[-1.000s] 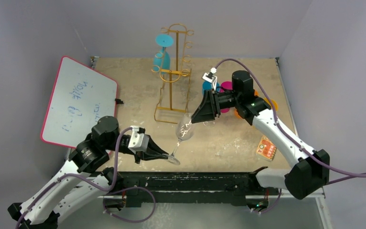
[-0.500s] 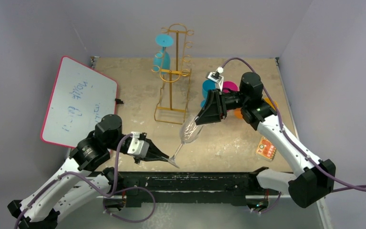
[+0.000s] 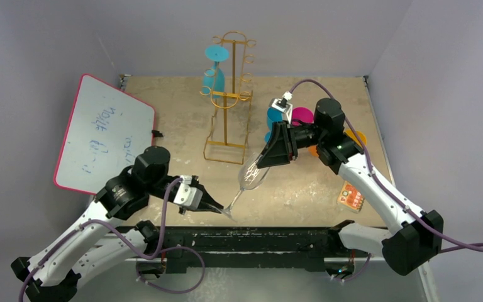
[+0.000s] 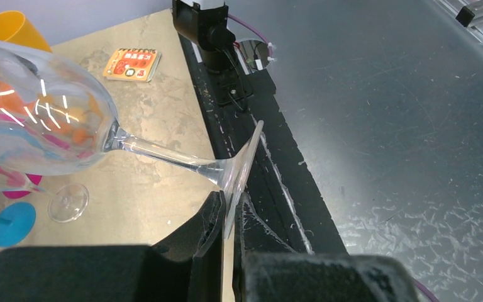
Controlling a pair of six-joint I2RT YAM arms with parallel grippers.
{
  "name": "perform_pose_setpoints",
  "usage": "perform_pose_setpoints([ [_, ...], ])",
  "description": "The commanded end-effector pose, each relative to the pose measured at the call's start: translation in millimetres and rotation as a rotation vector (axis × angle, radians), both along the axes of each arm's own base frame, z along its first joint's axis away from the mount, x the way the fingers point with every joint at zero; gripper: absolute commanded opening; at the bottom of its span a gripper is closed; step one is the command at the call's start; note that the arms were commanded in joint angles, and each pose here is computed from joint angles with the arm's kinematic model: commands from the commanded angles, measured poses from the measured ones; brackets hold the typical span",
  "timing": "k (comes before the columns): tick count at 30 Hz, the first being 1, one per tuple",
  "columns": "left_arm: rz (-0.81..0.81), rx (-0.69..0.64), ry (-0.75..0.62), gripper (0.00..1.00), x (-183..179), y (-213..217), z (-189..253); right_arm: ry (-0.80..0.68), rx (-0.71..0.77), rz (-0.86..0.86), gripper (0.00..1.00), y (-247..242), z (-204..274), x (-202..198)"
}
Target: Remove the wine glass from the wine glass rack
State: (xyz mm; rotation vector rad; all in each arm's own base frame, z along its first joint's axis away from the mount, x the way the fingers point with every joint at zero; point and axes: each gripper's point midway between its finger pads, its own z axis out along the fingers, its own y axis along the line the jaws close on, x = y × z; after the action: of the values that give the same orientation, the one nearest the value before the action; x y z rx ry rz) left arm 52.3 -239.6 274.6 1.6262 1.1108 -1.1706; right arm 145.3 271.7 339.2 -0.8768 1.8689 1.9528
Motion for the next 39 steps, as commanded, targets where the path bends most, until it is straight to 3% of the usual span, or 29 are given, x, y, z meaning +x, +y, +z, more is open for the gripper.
perform_pose_setpoints([
  [1, 0.144, 0.093, -0.082, 0.0, 37.0, 0.4, -7.8, -0.031, 0.033, 0.136, 0.35, -1.6, 15.1, -33.3],
  [4, 0.15, 0.112, -0.091, 0.0, 39.2, 1.9, -8.8, -0.031, 0.031, 0.132, 0.21, -0.6, 17.4, -31.7],
  [11, 0.192, 0.152, -0.077, 0.0, 44.1, 5.7, -21.8, -0.01, 0.016, 0.078, 0.0, 2.1, 10.4, -26.3],
  [18, 0.189, 0.125, -0.088, 0.0, 43.2, 4.7, -15.9, -0.012, 0.013, 0.035, 0.0, 5.6, 9.0, -19.5],
  [24, 0.175, 0.127, -0.075, 0.12, 38.6, 5.8, -17.3, -0.008, 0.014, 0.016, 0.0, 6.0, 11.4, -18.3],
  [27, 0.205, 0.147, -0.089, 0.1, 42.2, 10.0, -21.8, 0.026, -0.018, -0.114, 0.0, 10.6, 4.1, -1.5],
  [29, 0.213, 0.146, -0.09, 0.14, 41.6, 11.7, -23.1, 0.019, -0.025, -0.178, 0.0, 12.3, -0.2, 7.7],
  [39, 0.263, 0.116, -0.058, 0.35, 40.1, 14.6, -21.3, 0.028, -0.019, -0.158, 0.0, 8.5, -7.7, -1.5],
])
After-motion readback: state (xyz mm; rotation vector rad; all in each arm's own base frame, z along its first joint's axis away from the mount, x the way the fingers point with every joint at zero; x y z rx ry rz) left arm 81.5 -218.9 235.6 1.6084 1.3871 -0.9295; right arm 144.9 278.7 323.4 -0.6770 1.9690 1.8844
